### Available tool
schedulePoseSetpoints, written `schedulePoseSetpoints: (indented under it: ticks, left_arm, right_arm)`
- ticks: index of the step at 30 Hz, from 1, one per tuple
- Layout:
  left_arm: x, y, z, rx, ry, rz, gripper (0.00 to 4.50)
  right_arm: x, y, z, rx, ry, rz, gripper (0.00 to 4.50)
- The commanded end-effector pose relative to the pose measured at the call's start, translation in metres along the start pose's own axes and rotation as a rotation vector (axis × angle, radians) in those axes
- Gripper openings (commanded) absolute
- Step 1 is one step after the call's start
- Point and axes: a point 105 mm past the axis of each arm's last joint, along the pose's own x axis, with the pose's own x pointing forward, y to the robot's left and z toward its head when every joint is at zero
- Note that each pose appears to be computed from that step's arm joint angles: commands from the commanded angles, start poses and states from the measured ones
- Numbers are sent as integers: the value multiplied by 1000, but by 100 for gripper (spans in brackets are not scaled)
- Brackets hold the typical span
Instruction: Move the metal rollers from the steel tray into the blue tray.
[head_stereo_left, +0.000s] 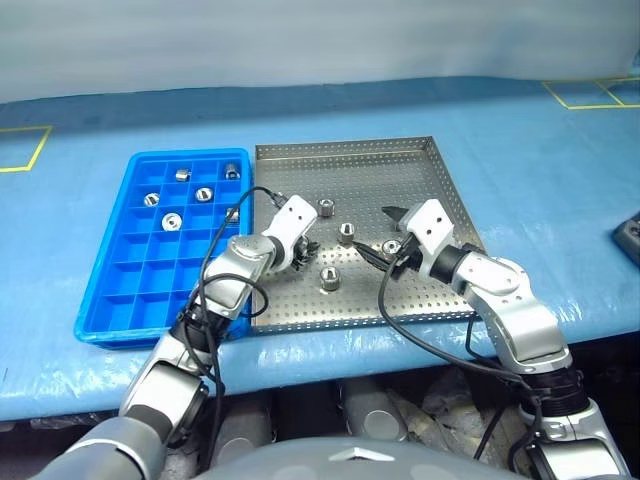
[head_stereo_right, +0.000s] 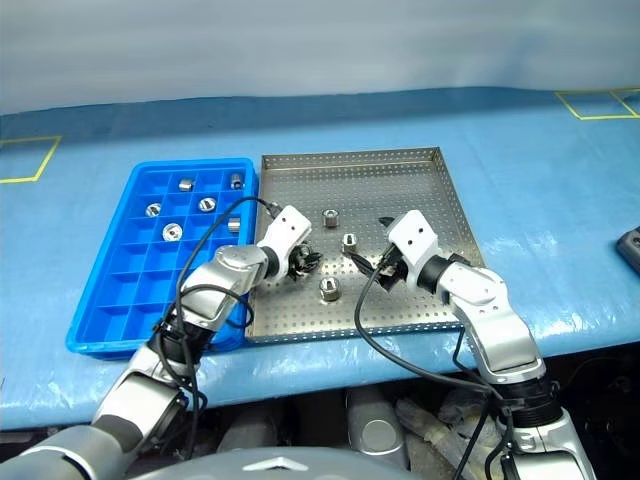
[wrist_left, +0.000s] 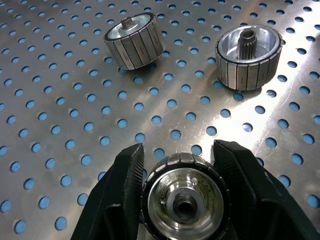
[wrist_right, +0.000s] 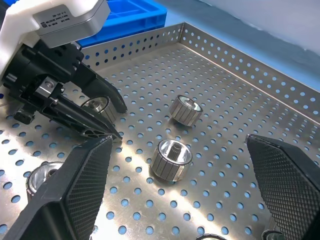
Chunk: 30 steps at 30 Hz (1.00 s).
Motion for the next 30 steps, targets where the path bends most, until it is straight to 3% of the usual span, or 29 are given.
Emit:
schedulePoseSetpoints:
  ticks: [1,6,9,19,27,30]
  left_arm:
    - [-8,7,14,16,-62,45,238]
    - [-23,23,29,5,-143,142,238]
    - [-44,47,39,-31,-236,291,238]
    - [-92,83,42,-91,-324,487,238]
    - [-74,52,51,-62,-341,319,238]
    - [-58,28,53,-31,-321,194,294]
  right_arm:
    - [0,-3,14,-38,-44,-4,450]
    - [0,-3,14,-39,-45,-2,450]
    - [0,-1,15,-39,-48,2,450]
    - [6,2,17,-43,-53,40,450]
    - [9,2,19,-49,-57,51,450]
    - [7,2,19,-50,-57,47,450]
